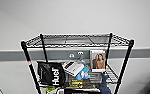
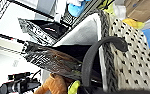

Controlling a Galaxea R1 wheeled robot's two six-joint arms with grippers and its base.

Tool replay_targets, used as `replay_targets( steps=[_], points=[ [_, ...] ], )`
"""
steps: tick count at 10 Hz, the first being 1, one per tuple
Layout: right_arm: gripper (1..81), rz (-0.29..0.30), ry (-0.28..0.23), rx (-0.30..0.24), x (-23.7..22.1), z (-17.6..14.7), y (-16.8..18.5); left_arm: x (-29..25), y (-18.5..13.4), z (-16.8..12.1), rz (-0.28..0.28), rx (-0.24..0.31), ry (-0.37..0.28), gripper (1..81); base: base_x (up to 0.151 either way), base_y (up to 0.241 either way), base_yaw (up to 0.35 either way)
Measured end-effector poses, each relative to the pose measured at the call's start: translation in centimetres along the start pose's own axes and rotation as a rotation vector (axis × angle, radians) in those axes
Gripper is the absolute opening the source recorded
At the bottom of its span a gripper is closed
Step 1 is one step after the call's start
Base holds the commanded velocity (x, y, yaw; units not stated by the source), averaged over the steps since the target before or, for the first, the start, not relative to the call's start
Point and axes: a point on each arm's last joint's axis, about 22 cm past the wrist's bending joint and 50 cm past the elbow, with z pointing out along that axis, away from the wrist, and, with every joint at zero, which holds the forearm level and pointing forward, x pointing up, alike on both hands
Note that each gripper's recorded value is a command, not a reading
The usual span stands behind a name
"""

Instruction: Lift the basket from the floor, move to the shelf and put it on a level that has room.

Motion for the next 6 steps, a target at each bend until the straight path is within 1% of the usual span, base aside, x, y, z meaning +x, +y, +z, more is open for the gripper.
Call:
replay_targets(
  steps=[2,5,6],
  points=[
    [1.0,-0.014,0.013,0.016,0.8,-1.4,-1.9,1.5,2.3,-0.6,0.022,-0.025,0.012,1.0,0.0,0.0,0.0],
    [1.0,-0.02,0.018,0.039,1.6,-1.4,-3.5,2.2,3.7,-2.0,0.004,-0.026,0.014,1.0,0.0,0.0,0.0],
    [1.0,-0.022,0.017,0.044,2.0,-1.3,-3.9,2.4,4.1,-2.4,0.007,-0.026,0.017,1.0,0.0,0.0,0.0]
  ],
)
